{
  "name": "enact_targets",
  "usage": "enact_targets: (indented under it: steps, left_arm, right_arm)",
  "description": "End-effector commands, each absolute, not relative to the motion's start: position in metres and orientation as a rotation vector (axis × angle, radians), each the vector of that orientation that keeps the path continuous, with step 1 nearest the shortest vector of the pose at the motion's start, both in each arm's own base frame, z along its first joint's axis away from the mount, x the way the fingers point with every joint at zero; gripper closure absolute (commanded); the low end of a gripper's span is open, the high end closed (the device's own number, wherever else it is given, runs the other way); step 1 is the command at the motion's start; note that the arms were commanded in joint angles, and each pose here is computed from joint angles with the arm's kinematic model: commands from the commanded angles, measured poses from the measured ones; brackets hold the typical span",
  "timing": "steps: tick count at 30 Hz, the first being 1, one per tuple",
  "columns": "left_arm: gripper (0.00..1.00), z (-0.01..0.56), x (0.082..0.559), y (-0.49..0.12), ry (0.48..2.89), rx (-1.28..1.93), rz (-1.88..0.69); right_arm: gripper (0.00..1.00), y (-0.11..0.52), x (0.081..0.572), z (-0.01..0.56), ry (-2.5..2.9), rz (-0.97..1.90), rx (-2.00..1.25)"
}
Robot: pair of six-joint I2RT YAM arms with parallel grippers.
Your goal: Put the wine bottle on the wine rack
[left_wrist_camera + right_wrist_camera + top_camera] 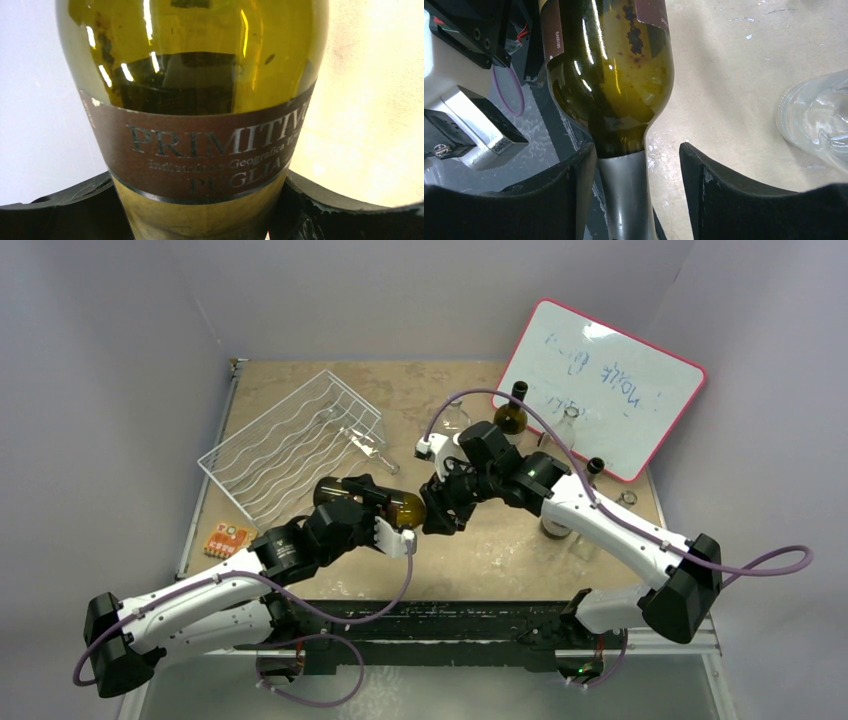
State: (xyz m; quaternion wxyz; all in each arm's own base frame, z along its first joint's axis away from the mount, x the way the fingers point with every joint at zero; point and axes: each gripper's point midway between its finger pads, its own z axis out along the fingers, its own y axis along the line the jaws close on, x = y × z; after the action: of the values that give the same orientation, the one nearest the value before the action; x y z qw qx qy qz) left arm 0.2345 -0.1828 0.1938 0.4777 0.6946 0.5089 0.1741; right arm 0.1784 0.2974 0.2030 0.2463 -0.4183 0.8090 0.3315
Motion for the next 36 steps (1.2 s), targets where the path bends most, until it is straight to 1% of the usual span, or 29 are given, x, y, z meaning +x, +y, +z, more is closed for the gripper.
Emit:
enact_targets:
  steps: [1, 5, 8, 14, 17, 19, 20, 21, 24, 25, 26, 27, 32, 33, 35, 36]
  left_arm:
    - [1.0, 0.252, 0.244, -0.196, 1.155, 1.547, 0.421]
    - [1.0, 0.252, 0.246, -0.195, 1.184, 1.56, 0.438]
    - [1.0, 0.258, 0.246, -0.195, 1.178, 1.535, 0.428]
    - [1.0, 0.265, 0.249, -0.193, 1.23, 1.489, 0.426]
    - [1.0, 0.267, 0.251, -0.191, 1.252, 1.468, 0.435]
    - [1.0, 0.269, 0.251, -0.193, 1.277, 1.44, 0.409]
    - [0.98, 0.271, 0.251, -0.194, 1.289, 1.419, 0.391]
    - [0.93, 0.273, 0.25, -0.195, 1.304, 1.399, 0.37]
    - [0.67, 0.27, 0.247, -0.196, 1.335, 1.38, 0.322]
    - [0.49, 0.268, 0.245, -0.196, 1.34, 1.384, 0.313]
    - [0.41, 0.266, 0.244, -0.195, 1.343, 1.394, 0.31]
    - [0.37, 0.264, 0.242, -0.194, 1.344, 1.405, 0.307]
    - [0.27, 0.255, 0.238, -0.192, 1.357, 1.435, 0.297]
    - [0.21, 0.253, 0.237, -0.192, 1.358, 1.445, 0.292]
    - [0.04, 0.25, 0.235, -0.192, 1.358, 1.464, 0.288]
    - [0.0, 0.248, 0.235, -0.192, 1.36, 1.466, 0.286]
  right_arm:
    - [0.36, 0.31, 0.183, 0.211, 2.139, 0.929, -1.18]
    - [0.37, 0.318, 0.184, 0.208, 2.137, 0.954, -1.193]
    - [0.4, 0.323, 0.18, 0.206, 2.139, 0.98, -1.2]
    - [0.64, 0.329, 0.173, 0.217, 2.085, 1.029, -1.189]
    - [0.8, 0.329, 0.17, 0.215, 2.088, 1.041, -1.195]
    - [0.96, 0.329, 0.172, 0.214, 2.093, 1.026, -1.186]
    - [1.0, 0.328, 0.173, 0.214, 2.095, 1.015, -1.179]
    - [1.0, 0.328, 0.176, 0.216, 2.093, 0.997, -1.164]
    - [1.0, 0.326, 0.186, 0.223, 2.072, 0.947, -1.112]
    - [1.0, 0.326, 0.189, 0.225, 2.059, 0.935, -1.099]
    - [1.0, 0.325, 0.192, 0.229, 2.048, 0.921, -1.082]
    - [1.0, 0.325, 0.195, 0.232, 2.036, 0.912, -1.069]
    - [1.0, 0.323, 0.206, 0.237, 2.018, 0.863, -1.016]
    - [1.0, 0.324, 0.207, 0.238, 2.022, 0.861, -1.009]
    - [1.0, 0.323, 0.208, 0.236, 2.037, 0.845, -1.002]
    - [1.0, 0.322, 0.21, 0.236, 2.043, 0.835, -0.991]
